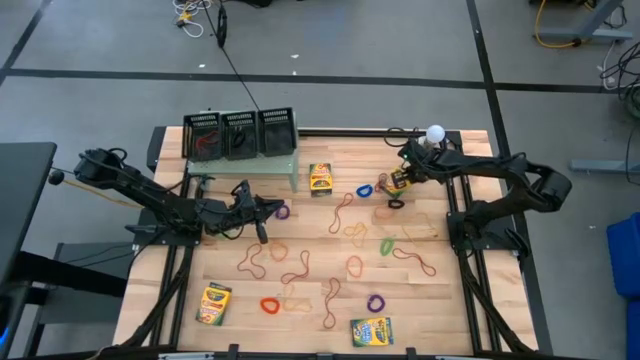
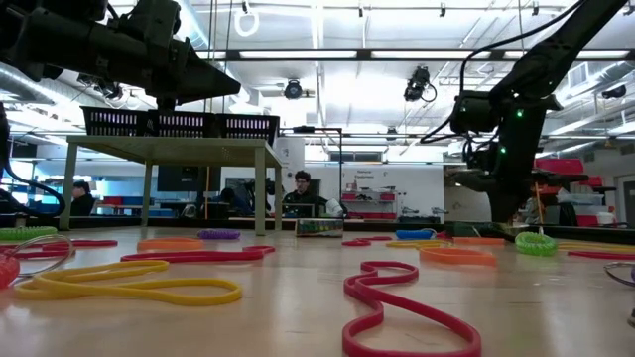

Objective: Pick & Place Office Desk Supplies
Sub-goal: Put the crayon box into the right black bin on the shelf

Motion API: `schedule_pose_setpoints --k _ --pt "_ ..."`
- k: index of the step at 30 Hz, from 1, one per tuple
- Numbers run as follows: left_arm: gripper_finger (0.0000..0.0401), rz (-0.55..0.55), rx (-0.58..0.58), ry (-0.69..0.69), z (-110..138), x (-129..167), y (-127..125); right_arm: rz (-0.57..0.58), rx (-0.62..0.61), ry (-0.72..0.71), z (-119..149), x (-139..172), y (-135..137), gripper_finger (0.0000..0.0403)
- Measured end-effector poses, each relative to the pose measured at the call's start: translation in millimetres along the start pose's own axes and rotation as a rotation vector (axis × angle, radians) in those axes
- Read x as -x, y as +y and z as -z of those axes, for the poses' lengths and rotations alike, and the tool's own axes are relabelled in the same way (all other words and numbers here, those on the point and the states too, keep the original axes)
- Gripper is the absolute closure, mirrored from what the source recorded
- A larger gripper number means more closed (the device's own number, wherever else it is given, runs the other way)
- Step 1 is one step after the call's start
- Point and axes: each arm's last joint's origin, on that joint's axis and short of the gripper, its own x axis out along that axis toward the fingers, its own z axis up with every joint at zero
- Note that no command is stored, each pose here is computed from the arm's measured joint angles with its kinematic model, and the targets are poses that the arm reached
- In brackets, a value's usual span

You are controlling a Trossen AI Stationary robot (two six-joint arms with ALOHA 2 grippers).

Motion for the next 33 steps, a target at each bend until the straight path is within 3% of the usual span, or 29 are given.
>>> schedule_pose_setpoints --k 6,19,33 --pt "0.0391 0.000 0.000 0.000 0 0 0 -0.068 0.004 0.022 3 9 0 0.0372" --pt "0.0391 0.000 0.000 0.000 0 0 0 -0.193 0.013 -0.024 -9 10 -7 0.0250" --pt "0.0391 0.000 0.000 0.000 0 0 0 -0.300 0.032 0.003 -17 6 -26 0.0249"
